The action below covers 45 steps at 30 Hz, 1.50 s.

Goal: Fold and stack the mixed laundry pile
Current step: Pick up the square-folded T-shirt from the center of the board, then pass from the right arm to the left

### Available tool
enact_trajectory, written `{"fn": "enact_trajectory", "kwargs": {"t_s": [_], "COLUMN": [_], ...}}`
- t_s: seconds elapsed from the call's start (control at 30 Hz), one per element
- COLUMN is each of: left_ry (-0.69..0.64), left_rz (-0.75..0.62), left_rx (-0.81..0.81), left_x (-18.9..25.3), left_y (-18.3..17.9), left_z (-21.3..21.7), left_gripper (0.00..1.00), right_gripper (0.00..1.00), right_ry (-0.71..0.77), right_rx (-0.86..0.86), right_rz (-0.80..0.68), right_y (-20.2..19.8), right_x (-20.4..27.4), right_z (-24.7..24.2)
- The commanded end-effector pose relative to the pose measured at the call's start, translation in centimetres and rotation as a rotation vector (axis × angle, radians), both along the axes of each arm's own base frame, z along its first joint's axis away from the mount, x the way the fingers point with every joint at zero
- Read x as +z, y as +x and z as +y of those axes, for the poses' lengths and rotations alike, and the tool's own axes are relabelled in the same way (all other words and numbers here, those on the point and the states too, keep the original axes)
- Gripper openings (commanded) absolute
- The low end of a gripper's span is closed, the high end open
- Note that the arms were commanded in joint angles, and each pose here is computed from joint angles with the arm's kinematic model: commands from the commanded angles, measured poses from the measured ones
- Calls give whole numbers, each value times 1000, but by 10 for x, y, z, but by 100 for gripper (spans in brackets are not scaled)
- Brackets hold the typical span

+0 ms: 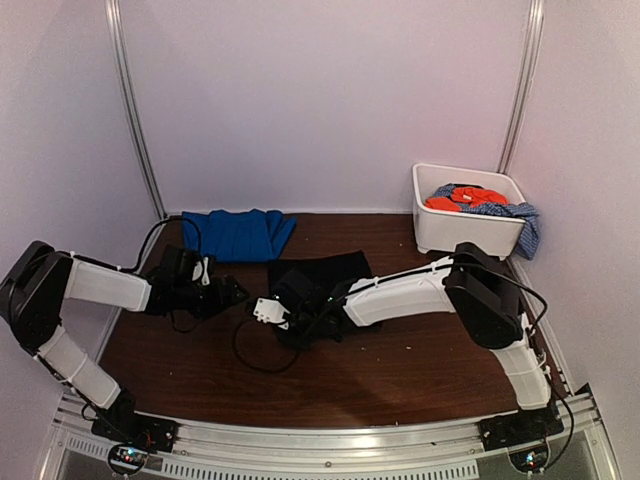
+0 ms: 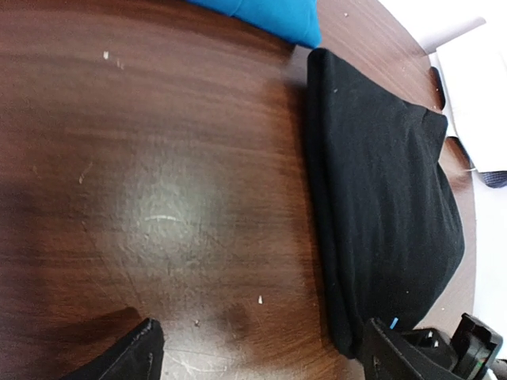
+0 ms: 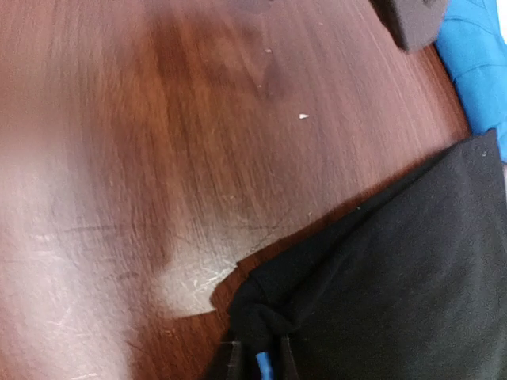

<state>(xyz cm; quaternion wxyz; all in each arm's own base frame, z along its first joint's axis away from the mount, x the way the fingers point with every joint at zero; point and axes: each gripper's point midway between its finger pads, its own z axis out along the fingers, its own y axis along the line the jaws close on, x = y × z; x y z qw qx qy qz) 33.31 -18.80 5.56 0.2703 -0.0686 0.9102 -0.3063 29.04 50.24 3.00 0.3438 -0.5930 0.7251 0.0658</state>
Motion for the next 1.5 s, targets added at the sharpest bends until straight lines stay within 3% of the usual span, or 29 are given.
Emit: {"fn": "enact_trajectory", "kwargs": {"t_s": [0.0, 0.23, 0.47, 0.87, 1.0, 1.1, 1.17, 1.23, 1.3, 1.37, 1.47], "left_ry": [-122, -216, -336, -383, -410, -433, -439, -444, -460, -466, -370], "left_rz": [-3, -15, 54, 187, 206, 205, 200, 187, 157, 149, 167], "left_rx": [7, -23, -11, 40, 59, 82, 94, 91, 78, 76, 65], "left_x": [-3, 3, -3, -23, -28, -29, -30, -29, -25, -22, -23], "left_y": [3, 4, 7, 7, 8, 9, 11, 13, 16, 18, 16], "left_z": [-12, -44, -70, -84, -84, -81, -78, -76, -74, -68, -58], "left_gripper": [88, 94, 98, 97, 86, 70, 67, 51, 26, 0, 0], "right_gripper": [0, 0, 0, 0, 0, 0, 0, 0, 2, 13, 34], "right_ry": [-138, 114, 134, 143, 154, 144, 141, 142, 150, 168, 220], "right_rx": [-47, 3, 37, 97, 121, 130, 134, 135, 136, 128, 91], "right_rz": [-100, -119, -120, -115, -121, -116, -118, -115, -106, -102, -100], "right_y": [4, 2, 4, -10, -20, -25, -29, -32, -35, -38, -39], "right_x": [-18, 59, 70, 73, 78, 75, 74, 73, 75, 81, 102], "right_z": [-28, 4, 20, 46, 56, 56, 55, 53, 53, 51, 39]}}
